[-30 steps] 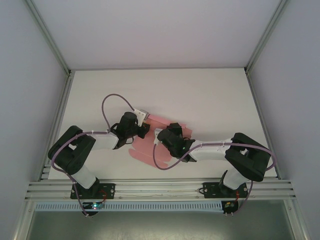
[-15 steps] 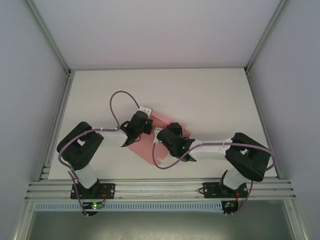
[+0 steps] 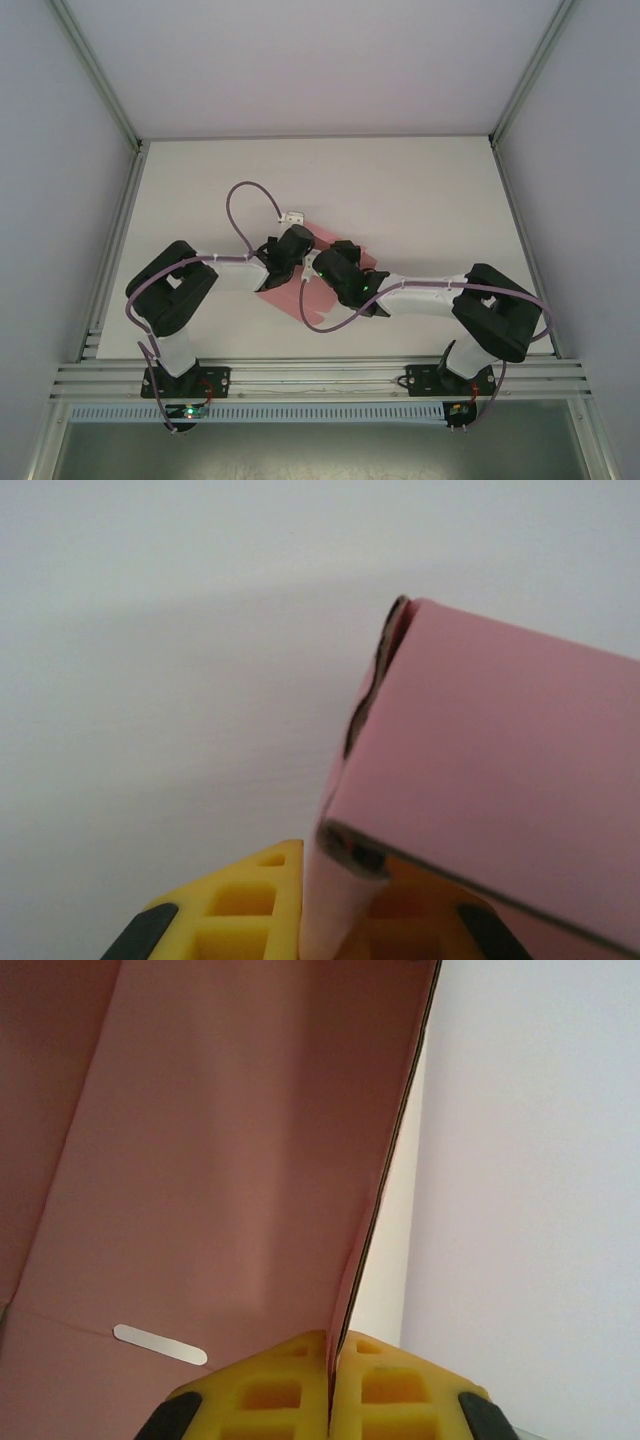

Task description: Assemble paper box

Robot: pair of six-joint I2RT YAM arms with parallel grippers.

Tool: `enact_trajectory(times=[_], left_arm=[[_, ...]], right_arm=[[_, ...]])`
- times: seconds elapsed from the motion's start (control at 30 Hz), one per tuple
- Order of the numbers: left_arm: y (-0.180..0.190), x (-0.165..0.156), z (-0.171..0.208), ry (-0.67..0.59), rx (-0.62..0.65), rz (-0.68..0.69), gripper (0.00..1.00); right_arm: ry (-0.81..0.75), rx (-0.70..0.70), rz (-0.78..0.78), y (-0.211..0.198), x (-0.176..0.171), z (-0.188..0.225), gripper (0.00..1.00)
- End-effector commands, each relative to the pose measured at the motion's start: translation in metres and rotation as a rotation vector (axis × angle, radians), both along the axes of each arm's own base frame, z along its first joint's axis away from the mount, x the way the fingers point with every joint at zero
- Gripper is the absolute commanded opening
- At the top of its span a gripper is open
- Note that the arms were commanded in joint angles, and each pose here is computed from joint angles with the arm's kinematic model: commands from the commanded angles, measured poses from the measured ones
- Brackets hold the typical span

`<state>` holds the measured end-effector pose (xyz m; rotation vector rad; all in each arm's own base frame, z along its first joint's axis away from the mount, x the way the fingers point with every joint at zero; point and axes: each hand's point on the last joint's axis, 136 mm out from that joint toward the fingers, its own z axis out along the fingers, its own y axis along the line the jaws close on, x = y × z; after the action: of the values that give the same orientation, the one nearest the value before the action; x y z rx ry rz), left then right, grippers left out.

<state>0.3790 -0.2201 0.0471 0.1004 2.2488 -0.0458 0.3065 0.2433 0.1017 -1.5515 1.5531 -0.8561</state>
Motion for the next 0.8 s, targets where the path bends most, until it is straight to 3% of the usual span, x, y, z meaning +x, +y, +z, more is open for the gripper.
enact_trajectory(times=[0.0,0.33,0.6,0.7,0.77], left_arm=[[0.125,-0.022,-0.044,0.101,0.411,0.372,0.00],[0.123,-0.022,-0.035,0.104,0.424,0.394,0.00],[0.033,-0.013,-0.006,0.006,0.222,-0.011,0.00],[0.003,-0.017,0.020,-0.040,0.141,-0.127,0.00],[-0.008,-0.021,0.035,-0.060,0.078,-0.170,0.00]], right_arm=[[0.191,-0.214,0.031,-0.034,-0.033,-0.054,0.00],[0.202,-0.183,0.023,-0.034,-0.030,-0.052,0.00],[0.132,-0.108,0.013,-0.024,-0.013,-0.034,0.00],[0.054,-0.016,0.008,-0.013,0.003,-0.005,0.14],[0.012,0.055,0.003,-0.007,0.015,0.021,0.30]])
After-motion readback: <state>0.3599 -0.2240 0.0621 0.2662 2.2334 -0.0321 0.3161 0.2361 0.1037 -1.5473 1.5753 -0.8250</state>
